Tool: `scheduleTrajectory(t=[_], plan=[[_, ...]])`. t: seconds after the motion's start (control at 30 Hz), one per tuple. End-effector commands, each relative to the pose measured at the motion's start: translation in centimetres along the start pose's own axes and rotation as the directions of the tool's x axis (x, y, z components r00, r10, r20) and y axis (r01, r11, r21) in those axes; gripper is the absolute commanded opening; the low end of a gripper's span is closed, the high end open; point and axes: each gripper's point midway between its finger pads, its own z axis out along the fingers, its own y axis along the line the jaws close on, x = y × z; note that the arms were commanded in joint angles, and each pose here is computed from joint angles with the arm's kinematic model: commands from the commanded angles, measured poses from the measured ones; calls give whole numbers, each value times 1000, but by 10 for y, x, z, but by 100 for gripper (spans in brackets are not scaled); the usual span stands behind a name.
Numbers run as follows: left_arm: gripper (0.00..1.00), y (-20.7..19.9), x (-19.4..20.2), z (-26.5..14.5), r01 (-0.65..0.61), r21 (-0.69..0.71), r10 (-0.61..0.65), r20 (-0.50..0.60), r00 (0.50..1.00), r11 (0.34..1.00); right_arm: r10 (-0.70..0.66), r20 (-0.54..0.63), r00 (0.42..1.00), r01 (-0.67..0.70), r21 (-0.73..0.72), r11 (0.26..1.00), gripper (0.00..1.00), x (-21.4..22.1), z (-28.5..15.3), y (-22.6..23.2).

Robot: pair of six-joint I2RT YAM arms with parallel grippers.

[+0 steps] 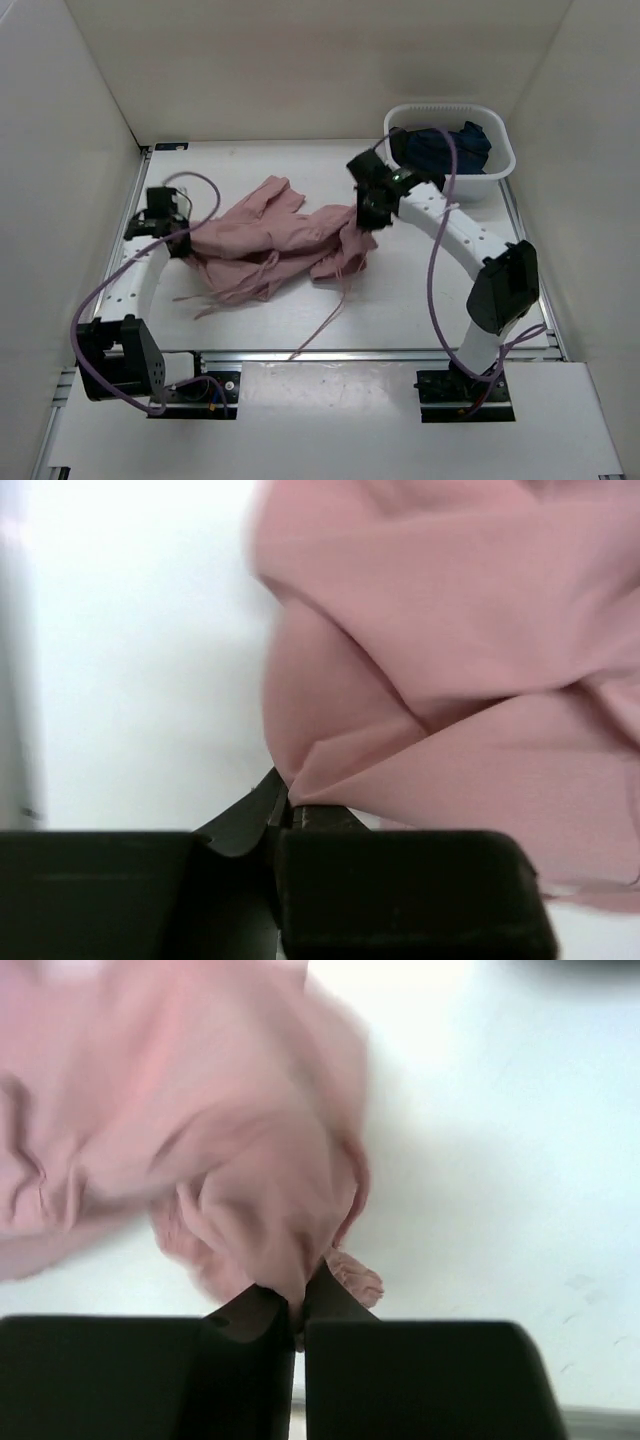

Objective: Fold and stack the trousers
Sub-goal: Flatten the trousers out

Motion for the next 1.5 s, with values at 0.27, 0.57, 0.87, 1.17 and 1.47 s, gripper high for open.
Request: scheduleTrajectory(t=[0.27, 0.57, 0.87, 1.17, 1.47], plan=[[14, 115, -133, -156, 331, -272, -146, 530, 835, 904, -66, 403, 913, -44, 258, 965, 0, -60, -210, -101], [25, 65, -117, -163, 184, -74, -129, 469, 874, 980, -13, 454, 891, -151, 323, 934, 0, -34, -230, -143], [52, 29, -26, -64, 85, -16, -84, 50, 995, 996, 32, 302, 953, -155, 393, 906, 0, -15, -171, -154], [83, 61, 66, -33, 163, -157, -188, -158, 969, 974, 67, 191, 979, -146, 438, 887, 0, 11, -130, -171], [100, 21, 160, -3, 110, -54, -122, -367, 922, 993, 64, 150, 987, -125, 443, 888, 0, 14, -111, -169]])
